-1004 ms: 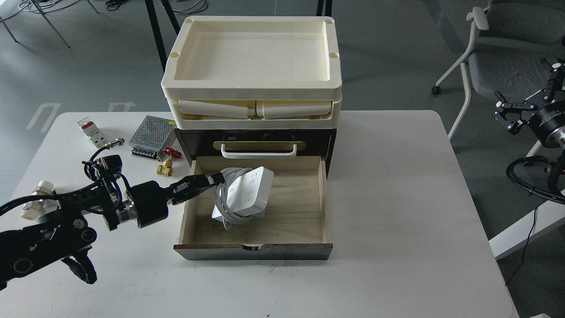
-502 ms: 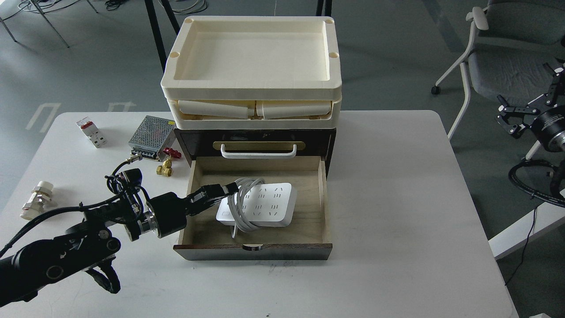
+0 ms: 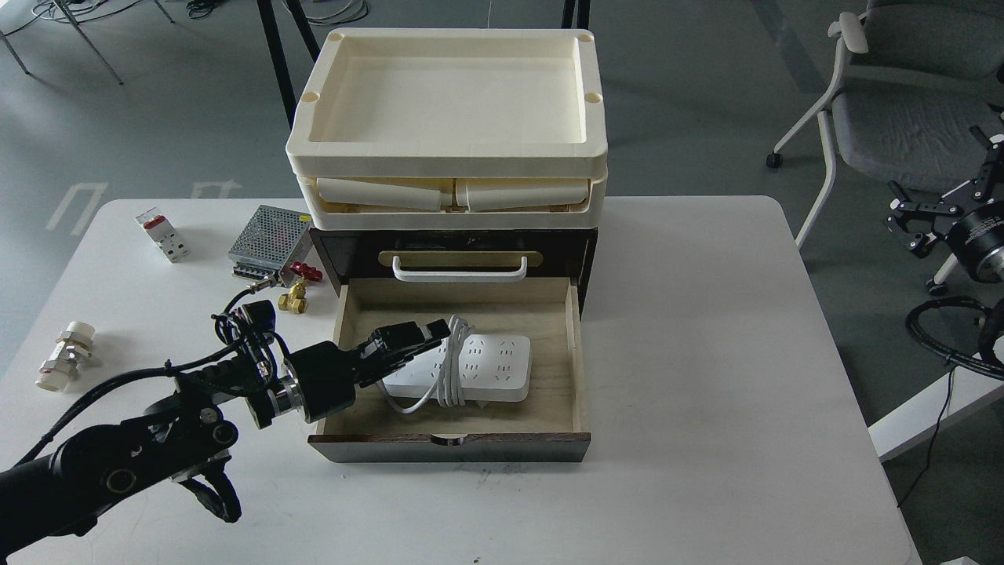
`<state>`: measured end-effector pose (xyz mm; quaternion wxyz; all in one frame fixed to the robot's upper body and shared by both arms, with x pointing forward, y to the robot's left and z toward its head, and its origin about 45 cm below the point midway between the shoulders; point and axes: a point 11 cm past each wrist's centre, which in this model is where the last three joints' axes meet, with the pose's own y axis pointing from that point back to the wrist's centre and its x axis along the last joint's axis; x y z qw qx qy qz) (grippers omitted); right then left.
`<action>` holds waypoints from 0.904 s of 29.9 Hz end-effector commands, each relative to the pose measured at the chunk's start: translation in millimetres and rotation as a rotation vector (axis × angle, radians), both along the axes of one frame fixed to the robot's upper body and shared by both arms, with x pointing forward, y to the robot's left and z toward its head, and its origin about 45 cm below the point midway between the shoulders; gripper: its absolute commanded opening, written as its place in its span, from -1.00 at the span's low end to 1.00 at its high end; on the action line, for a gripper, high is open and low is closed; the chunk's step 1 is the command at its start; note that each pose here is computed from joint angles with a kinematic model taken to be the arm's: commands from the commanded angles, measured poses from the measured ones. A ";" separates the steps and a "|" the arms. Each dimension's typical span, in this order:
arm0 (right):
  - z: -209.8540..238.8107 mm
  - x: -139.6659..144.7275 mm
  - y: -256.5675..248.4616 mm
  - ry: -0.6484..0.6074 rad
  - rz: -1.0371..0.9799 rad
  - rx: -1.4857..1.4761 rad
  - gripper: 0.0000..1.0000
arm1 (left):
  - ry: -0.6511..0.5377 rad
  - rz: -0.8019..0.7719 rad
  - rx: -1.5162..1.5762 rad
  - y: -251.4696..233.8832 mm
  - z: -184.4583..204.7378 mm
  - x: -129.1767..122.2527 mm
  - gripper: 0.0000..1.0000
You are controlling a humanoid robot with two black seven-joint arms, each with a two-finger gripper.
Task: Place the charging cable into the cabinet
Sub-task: 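Lower the power strip into the drawer and release it from the left gripper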
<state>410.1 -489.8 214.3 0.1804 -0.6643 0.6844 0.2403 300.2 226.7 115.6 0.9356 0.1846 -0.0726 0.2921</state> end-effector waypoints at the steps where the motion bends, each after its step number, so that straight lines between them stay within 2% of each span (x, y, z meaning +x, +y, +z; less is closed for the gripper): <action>1: -0.6 0.8 2.2 -0.002 0.003 0.006 1.00 | 0.011 0.084 -0.051 14.0 10.4 11.3 0.64; 3: -1.0 1.0 2.9 -0.002 0.003 0.007 1.00 | 0.033 0.135 -0.071 33.1 16.5 15.6 0.74; 6: 1.6 2.3 3.1 -0.012 0.000 0.015 1.00 | 0.139 0.129 -0.089 71.1 24.9 7.3 0.77; 8: 5.3 3.6 2.3 -0.025 -0.005 0.023 1.00 | 0.208 0.117 -0.114 100.0 39.6 3.0 0.94; 12: 12.4 8.4 12.2 -0.052 0.019 0.042 1.00 | 0.165 0.347 -0.143 168.6 61.0 21.4 0.99; 15: 30.1 16.5 38.6 -0.108 0.097 0.075 1.00 | 0.068 0.589 -0.234 229.8 85.3 44.2 0.99; 19: 55.3 23.7 91.1 -0.178 0.248 0.128 1.00 | -0.105 0.864 -0.351 306.5 126.0 59.5 0.99; 21: 66.2 24.7 107.9 -0.205 0.299 0.136 1.00 | -0.174 0.907 -0.375 320.0 148.2 71.4 0.99; 24: 72.6 28.8 113.0 -0.221 0.310 0.133 1.00 | -0.236 0.865 -0.392 308.8 178.8 95.5 0.99; 27: 78.1 28.9 113.6 -0.234 0.315 0.132 1.00 | -0.220 0.845 -0.422 292.9 172.0 105.2 0.99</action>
